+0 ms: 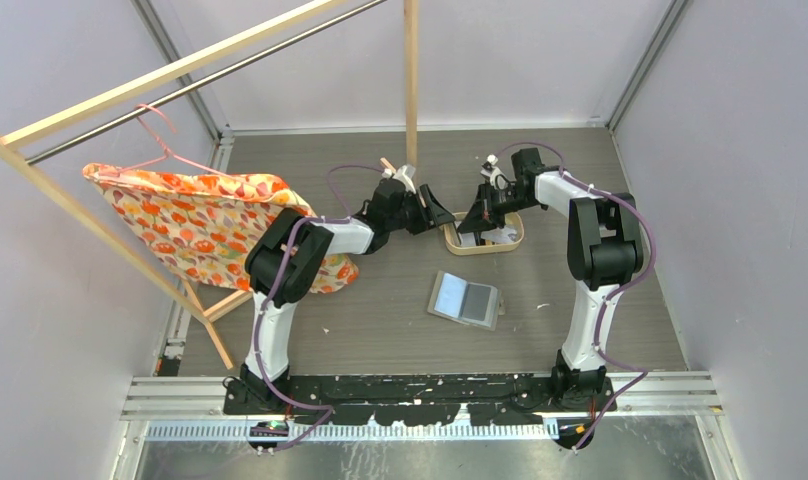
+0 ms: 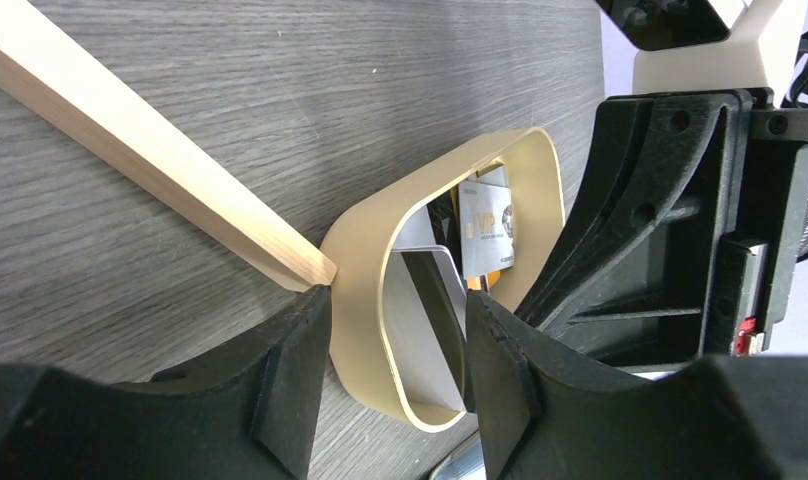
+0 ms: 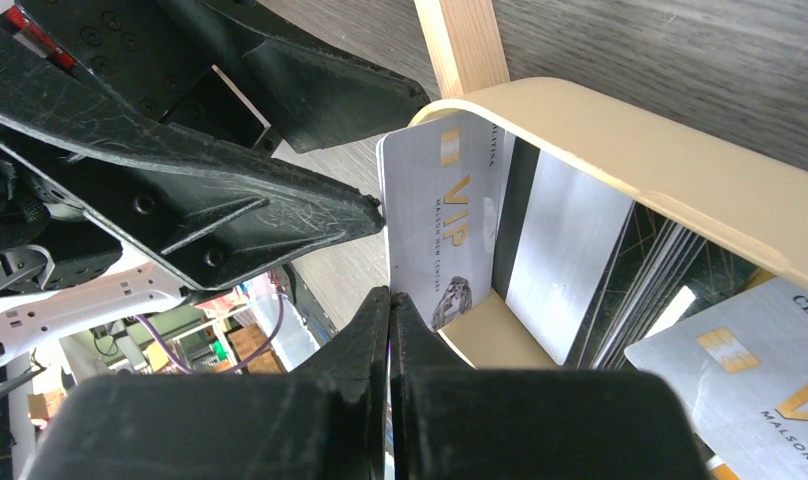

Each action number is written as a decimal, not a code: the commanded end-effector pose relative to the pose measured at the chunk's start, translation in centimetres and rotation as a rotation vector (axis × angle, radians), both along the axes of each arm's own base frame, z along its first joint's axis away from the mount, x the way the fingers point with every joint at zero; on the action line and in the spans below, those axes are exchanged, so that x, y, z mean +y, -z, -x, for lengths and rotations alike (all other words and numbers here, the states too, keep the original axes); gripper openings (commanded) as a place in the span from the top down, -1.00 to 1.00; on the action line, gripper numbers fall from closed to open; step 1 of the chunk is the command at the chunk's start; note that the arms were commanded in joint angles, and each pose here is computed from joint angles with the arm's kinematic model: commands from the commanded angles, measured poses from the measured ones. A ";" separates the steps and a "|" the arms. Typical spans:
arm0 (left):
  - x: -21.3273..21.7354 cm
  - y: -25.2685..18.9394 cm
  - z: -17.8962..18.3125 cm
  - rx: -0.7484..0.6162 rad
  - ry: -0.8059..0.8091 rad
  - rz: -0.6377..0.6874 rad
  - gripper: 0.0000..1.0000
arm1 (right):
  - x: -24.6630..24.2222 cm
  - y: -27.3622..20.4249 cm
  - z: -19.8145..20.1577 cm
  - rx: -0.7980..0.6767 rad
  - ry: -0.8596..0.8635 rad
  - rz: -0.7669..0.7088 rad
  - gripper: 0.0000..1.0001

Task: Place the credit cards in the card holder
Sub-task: Pick up the credit card from the storage box.

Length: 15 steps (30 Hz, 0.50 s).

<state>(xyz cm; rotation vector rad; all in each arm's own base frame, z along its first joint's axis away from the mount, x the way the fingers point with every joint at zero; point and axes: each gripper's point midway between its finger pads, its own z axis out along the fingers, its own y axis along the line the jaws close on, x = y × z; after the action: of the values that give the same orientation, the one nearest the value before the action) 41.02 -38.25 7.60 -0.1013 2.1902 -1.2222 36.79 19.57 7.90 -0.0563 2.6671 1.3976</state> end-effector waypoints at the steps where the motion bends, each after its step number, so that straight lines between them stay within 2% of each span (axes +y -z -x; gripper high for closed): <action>1: -0.2 -0.9 -0.7 -0.014 -0.001 0.014 -0.05 | 0.4 -0.9 -0.6 -0.037 -0.019 -0.015 0.92; 6: -0.1 -0.5 -0.7 -0.001 -0.001 0.006 0.07 | 0.3 -0.9 -0.6 -0.039 -0.020 -0.010 0.92; 15: 0.0 -1.0 -0.8 -0.016 -0.002 0.027 0.08 | 0.2 -0.9 -0.6 -0.045 -0.021 -0.001 0.88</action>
<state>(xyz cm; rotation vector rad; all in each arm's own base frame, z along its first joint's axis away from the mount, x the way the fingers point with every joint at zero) 40.80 -38.07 6.62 -0.1130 2.2277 -1.2049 36.70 19.52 7.86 -0.0626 2.6704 1.3940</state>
